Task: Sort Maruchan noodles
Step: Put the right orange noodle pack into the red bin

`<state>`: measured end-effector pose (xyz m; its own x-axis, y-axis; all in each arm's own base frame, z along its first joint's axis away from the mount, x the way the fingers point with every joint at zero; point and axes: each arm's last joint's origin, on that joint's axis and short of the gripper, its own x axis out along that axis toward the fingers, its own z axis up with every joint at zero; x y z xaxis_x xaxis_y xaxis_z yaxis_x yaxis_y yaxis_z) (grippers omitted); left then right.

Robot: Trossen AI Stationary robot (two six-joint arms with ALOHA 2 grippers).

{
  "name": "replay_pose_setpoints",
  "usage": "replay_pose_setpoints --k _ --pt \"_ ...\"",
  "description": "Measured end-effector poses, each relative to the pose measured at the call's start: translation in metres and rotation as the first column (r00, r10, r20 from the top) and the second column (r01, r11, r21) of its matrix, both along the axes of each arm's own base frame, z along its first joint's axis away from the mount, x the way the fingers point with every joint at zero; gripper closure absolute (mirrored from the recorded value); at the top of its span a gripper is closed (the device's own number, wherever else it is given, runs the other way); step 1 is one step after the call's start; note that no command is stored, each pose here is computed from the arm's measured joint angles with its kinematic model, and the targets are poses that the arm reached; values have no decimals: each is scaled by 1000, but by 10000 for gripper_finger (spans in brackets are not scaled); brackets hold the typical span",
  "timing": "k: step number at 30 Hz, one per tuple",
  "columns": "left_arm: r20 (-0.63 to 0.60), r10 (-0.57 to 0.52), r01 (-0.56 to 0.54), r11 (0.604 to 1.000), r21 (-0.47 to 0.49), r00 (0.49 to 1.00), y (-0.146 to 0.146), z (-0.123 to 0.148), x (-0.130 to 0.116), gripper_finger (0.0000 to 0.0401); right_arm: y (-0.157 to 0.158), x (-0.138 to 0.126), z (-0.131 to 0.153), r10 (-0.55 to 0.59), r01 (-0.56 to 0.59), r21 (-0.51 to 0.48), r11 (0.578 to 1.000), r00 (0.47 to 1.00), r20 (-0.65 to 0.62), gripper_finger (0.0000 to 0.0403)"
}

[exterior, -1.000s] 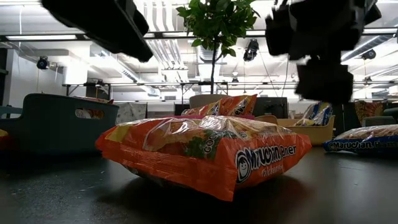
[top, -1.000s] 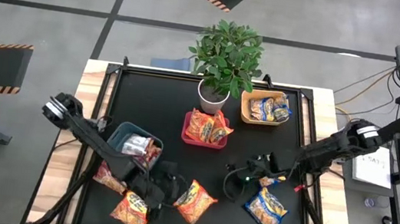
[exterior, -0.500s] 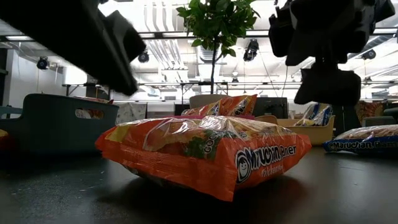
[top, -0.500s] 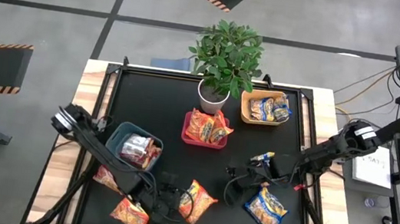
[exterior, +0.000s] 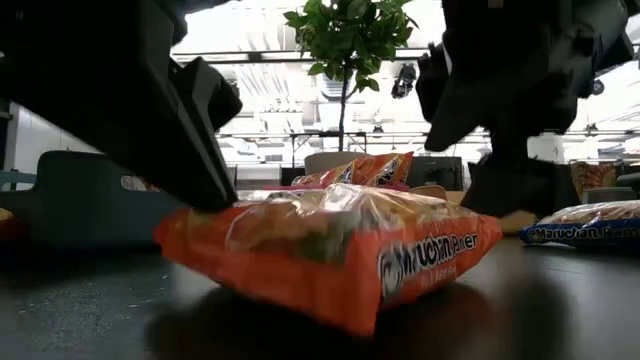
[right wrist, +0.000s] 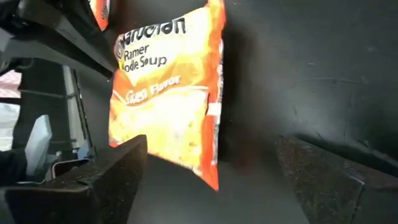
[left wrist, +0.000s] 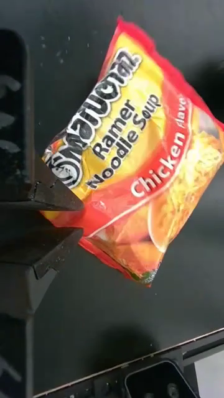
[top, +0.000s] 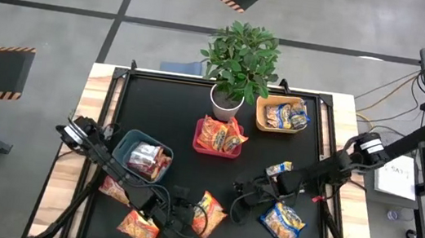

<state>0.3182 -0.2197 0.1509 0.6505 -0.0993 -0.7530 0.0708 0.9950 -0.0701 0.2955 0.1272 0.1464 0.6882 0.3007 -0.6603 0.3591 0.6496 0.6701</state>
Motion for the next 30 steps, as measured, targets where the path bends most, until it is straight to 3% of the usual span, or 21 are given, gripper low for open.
replay_pose_setpoints --k 11,18,25,30 --pt "-6 17 -18 1000 -13 1000 2 -11 -2 364 5 12 -13 7 -10 30 1000 997 73 55" --pt "43 36 -33 997 -70 998 4 -21 -6 364 9 20 -21 15 -22 44 999 988 151 57" --pt "46 48 -44 995 -88 998 6 -25 -9 364 19 38 -32 80 -105 77 992 959 271 67" --pt "54 43 -38 995 -96 998 6 -26 -9 364 21 45 -31 99 -123 64 990 952 290 83"
